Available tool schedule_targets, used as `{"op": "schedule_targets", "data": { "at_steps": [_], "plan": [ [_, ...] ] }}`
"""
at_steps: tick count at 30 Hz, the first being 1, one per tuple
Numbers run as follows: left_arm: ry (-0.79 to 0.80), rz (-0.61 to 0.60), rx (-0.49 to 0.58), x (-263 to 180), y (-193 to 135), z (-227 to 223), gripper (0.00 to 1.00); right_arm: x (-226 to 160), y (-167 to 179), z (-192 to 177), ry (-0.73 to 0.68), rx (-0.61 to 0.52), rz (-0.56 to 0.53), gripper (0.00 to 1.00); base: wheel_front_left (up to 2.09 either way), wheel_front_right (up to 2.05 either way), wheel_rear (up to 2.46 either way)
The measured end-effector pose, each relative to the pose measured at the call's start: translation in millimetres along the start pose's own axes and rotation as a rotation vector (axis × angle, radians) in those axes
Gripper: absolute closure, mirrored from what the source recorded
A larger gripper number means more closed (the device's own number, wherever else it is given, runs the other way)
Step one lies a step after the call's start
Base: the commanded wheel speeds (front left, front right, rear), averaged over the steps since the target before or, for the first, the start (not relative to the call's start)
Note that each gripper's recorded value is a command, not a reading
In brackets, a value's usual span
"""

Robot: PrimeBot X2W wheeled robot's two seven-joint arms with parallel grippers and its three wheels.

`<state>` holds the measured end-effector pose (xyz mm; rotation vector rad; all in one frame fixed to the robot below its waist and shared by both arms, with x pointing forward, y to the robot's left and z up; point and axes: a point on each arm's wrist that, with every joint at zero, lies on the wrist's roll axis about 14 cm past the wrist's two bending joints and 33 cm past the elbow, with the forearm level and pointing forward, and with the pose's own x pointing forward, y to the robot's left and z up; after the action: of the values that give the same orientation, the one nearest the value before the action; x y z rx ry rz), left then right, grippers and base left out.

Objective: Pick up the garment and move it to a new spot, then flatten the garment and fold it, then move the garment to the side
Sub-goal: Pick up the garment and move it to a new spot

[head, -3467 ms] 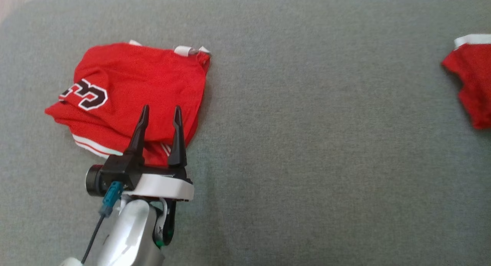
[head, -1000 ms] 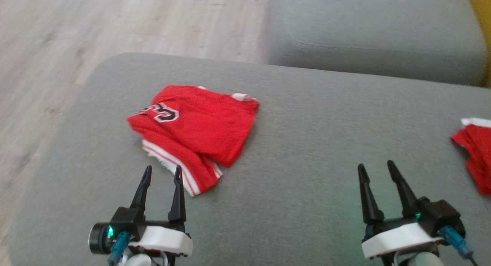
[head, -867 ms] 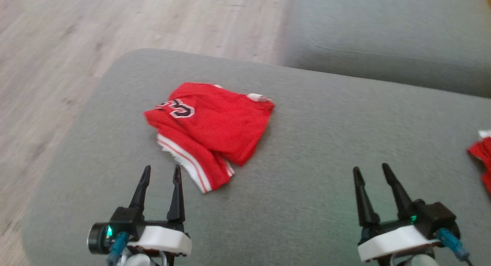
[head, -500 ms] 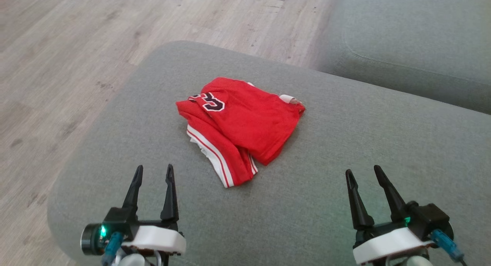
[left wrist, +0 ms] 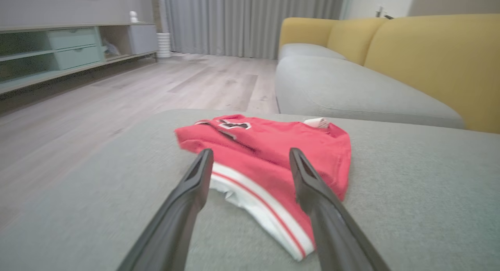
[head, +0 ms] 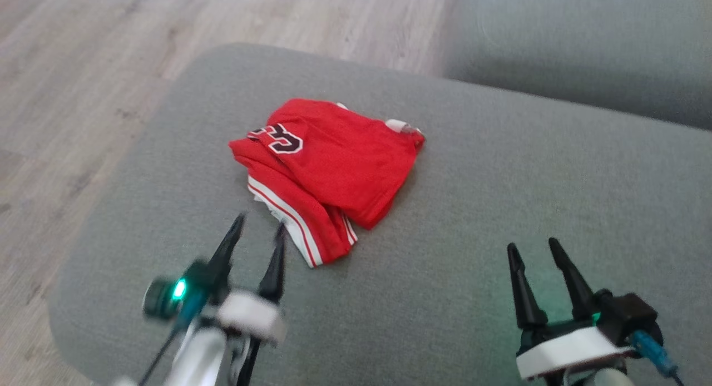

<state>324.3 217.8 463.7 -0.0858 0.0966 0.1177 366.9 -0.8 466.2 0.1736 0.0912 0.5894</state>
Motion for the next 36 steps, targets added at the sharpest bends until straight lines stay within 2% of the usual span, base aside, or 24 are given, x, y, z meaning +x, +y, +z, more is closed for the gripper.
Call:
{"op": "schedule_targets", "data": {
  "at_steps": [6,11,19,27,29,32,36],
  "plan": [
    [0.149,-0.191,0.109,54.2,-41.5,0.2,0.0,10.7,-21.3,-2.6,-0.001,0.003,-0.046,0.0,0.0,0.0,0.0],
    [0.302,-0.294,0.178,79.4,-68.2,-24.7,0.0,19.2,-36.6,-4.1,-0.007,0.013,-0.077,0.0,0.0,0.0,0.0],
    [0.494,-0.403,0.221,98.4,-100.5,-68.1,0.0,14.6,-63.8,-16.0,0.017,0.027,-0.151,0.0,0.0,0.0,0.0],
    [0.556,-0.41,0.241,113.4,-109.0,-88.5,0.0,6.9,-83.6,-18.0,0.02,0.028,-0.211,0.0,0.0,0.0,0.0],
    [0.552,-0.416,0.238,114.5,-111.4,-89.2,1.0,5.2,-85.4,-18.1,0.021,0.028,-0.218,0.0,0.0,0.0,0.0],
    [0.493,-0.428,0.218,116.8,-116.5,-81.5,1.0,3.6,-85.8,-15.4,0.015,0.023,-0.221,0.0,0.0,0.0,0.0],
    [0.31,-0.465,0.191,123.0,-131.5,-48.1,1.0,0.4,-83.8,-7.1,-0.003,0.013,-0.221,0.0,0.0,0.0,0.0]
  ]
}}
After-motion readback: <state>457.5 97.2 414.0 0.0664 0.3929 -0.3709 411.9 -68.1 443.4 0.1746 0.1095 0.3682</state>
